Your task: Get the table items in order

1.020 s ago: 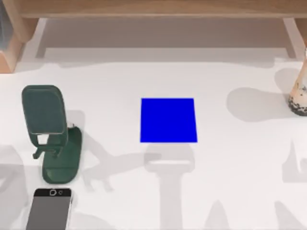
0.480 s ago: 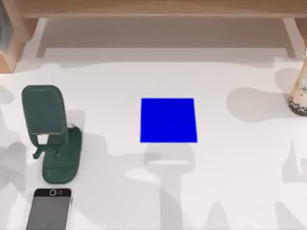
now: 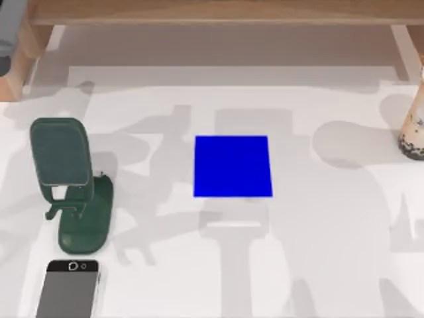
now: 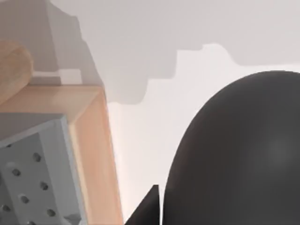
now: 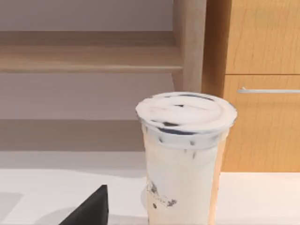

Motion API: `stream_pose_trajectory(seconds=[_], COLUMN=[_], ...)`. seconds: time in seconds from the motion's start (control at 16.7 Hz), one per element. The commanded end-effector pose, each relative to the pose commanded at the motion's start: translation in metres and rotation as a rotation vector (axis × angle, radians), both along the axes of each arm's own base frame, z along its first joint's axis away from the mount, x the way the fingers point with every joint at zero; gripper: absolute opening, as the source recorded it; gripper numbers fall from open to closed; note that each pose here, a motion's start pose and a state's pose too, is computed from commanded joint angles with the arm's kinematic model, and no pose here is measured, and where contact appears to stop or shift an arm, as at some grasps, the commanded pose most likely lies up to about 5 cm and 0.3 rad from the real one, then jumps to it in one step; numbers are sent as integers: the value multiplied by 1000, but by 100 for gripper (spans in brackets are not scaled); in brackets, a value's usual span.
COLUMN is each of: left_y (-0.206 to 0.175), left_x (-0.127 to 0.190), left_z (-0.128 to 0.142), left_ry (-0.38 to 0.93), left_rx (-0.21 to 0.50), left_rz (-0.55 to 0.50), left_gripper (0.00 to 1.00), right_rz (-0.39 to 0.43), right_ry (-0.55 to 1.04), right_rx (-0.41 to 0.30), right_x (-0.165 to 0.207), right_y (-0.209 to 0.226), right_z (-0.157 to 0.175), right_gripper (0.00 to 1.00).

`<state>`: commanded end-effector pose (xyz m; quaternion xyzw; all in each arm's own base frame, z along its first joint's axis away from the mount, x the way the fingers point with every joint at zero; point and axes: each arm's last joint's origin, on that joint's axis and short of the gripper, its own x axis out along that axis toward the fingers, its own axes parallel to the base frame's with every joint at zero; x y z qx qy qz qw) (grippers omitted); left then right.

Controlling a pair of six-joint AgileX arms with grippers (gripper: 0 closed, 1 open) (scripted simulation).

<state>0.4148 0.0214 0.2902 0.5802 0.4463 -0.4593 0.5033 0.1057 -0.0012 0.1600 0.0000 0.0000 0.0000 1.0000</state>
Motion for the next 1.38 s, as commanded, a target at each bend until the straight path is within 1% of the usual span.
stream_pose_trajectory(seconds=[0.12, 0.24, 0.42, 0.6, 0.72, 0.84, 0.96, 1.38], left_y=[-46, -97, -176, -247, -284, -309, -323, -324], left_x=[21, 34, 38, 25, 12, 0, -8, -8], left_z=[-10, -26, -59, -96, -118, -135, -145, -147], left_ry=[17, 40, 84, 134, 166, 192, 207, 211], left_rx=[28, 51, 71, 78, 78, 76, 76, 75], left_rz=[-272, -535, -891, -1178, -1322, -1420, -1475, -1482], left_gripper=[0, 0, 0, 0, 0, 0, 0, 0], right_rz=[0, 0, 0, 0, 0, 0, 0, 0], right_ry=[0, 0, 0, 0, 0, 0, 0, 0], right_rx=[0, 0, 0, 0, 0, 0, 0, 0], right_x=[0, 0, 0, 0, 0, 0, 0, 0], right_y=[0, 0, 0, 0, 0, 0, 0, 0], right_z=[0, 0, 0, 0, 0, 0, 0, 0], right_gripper=[100, 100, 100, 100, 100, 100, 100, 100])
